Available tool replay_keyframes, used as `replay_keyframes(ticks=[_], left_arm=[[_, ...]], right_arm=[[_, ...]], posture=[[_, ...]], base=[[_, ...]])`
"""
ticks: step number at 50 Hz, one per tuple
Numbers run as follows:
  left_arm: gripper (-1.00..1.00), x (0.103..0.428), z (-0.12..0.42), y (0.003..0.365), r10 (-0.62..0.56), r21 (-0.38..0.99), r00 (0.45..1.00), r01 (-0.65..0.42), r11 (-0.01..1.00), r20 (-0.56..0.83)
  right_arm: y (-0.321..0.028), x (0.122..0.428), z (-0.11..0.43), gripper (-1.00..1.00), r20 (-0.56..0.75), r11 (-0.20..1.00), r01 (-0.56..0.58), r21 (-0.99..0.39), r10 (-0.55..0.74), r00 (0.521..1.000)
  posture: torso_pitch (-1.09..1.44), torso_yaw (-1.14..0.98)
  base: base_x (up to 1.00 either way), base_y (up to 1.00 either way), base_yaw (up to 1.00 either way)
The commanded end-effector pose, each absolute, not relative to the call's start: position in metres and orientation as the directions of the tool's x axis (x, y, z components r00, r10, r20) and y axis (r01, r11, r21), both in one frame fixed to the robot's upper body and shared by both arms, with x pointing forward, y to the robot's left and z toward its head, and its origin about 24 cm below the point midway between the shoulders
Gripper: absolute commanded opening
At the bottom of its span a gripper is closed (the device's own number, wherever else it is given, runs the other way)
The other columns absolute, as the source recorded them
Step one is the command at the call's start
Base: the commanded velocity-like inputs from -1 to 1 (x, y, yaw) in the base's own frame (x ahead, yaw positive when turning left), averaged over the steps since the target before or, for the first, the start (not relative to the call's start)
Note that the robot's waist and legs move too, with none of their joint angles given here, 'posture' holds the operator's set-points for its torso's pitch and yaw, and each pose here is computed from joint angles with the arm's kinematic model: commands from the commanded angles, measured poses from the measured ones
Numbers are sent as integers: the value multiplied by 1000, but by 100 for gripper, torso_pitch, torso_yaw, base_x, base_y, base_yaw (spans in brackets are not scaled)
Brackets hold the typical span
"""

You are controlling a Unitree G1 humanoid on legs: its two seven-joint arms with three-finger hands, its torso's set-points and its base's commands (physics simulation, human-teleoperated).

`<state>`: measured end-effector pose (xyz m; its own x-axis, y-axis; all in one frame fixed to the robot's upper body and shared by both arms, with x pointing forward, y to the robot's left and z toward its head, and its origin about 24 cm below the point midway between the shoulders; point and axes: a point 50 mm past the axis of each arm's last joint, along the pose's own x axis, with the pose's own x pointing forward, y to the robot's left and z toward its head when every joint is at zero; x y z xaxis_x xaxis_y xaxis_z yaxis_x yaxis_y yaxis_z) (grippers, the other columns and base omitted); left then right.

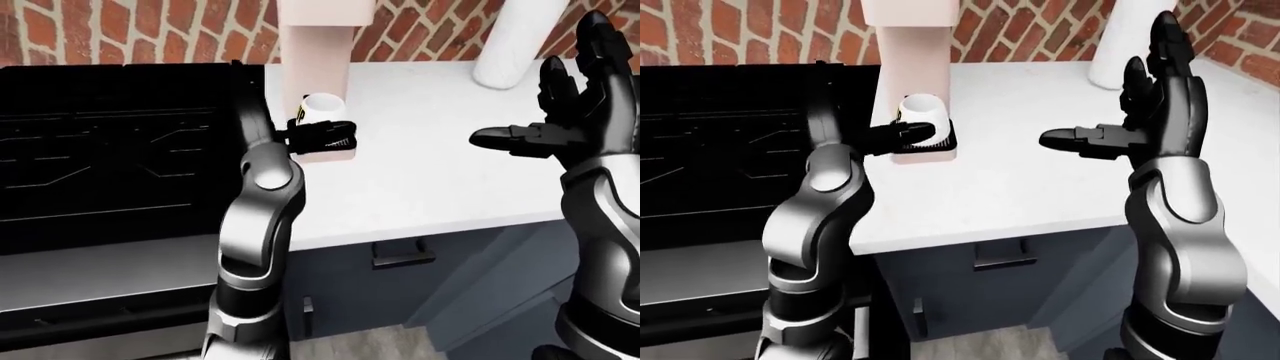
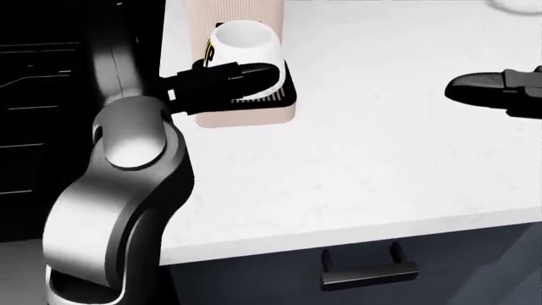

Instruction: Pick the mug from under the coffee machine dispenser and place it on the counter.

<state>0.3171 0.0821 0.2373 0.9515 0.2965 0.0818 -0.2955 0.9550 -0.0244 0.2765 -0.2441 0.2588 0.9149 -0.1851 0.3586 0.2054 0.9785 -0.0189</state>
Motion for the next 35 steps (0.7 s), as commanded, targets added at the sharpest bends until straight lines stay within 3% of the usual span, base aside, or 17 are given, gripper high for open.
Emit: replay_keyframes(ticks=[1,35], left_arm=[[100,315,251,79,292,-58,945,-286,956,148],[100,338,238,50,377,-103,921,-368,924,97]], right_arm=[[-244,270,275,100,440,977,213,-23,-181,880],[-247,269,273,100,437,975,220,-18,-190,879]], posture=[[0,0],[0,0]], base=[[0,0,0],[0,0,0]])
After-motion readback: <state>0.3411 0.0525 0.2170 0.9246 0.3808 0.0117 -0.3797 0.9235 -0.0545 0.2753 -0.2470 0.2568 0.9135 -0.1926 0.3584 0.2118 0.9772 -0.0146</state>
